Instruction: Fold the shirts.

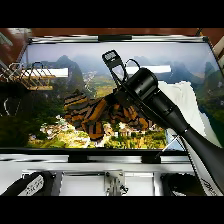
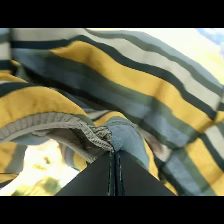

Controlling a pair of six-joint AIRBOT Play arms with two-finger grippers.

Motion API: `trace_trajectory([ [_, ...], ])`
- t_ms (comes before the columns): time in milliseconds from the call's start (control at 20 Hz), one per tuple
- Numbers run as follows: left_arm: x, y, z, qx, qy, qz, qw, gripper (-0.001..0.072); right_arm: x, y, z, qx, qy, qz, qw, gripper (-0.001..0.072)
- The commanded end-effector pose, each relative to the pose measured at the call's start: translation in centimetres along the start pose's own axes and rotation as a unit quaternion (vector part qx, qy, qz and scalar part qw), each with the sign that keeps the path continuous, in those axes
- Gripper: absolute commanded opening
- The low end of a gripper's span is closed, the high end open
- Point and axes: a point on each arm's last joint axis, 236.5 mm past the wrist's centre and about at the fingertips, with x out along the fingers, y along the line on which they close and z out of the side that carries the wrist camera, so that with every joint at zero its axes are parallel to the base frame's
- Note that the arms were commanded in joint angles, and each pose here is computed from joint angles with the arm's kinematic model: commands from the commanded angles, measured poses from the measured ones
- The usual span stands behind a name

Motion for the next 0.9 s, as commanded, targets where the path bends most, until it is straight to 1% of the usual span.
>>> trace_trajectory([
  [0, -2.4, -6.5, -8.3, 0.067, 0.082, -0.001, 0.994, 0.0034, 0.2, -2.0, 0.0, 0.008, 0.004, -0.024, 1.0, 0.0053],
  [100, -3.8, -7.0, -15.7, 0.123, 0.161, 0.025, 0.979, 0.0034, 0.4, -2.9, -0.2, 0.033, 0.011, -0.013, 0.999, 0.0053],
  [200, -6.3, -6.0, -20.0, 0.156, 0.193, 0.059, 0.967, 0.0034, 0.3, -3.8, -0.1, 0.059, 0.013, -0.002, 0.998, 0.0053],
  [250, -7.2, -6.3, -20.8, 0.189, 0.185, 0.053, 0.963, 0.0033, 0.3, -4.5, 0.0, 0.068, 0.011, -0.002, 0.998, 0.0053],
  [300, -7.8, -7.1, -21.7, 0.24, 0.18, 0.03, 0.953, 0.0033, 0.3, -5.0, 0.0, 0.074, 0.01, -0.005, 0.997, 0.0053],
  [400, -8.3, -7.6, -23.8, 0.284, 0.201, 0.008, 0.938, 0.0032, 0.3, -5.6, 0.2, 0.08, 0.007, -0.008, 0.997, 0.0053],
  [650, -6.7, -9.7, -24.2, 0.359, 0.192, -0.028, 0.913, 0.0032, 0.3, -5.7, 0.5, 0.08, -0.001, -0.007, 0.997, 0.0053],
  [850, -4.0, -11.0, -23.9, 0.378, 0.173, -0.04, 0.909, 0.0032, 0.3, -5.5, 0.3, 0.082, 0.004, -0.004, 0.997, 0.0053],
])
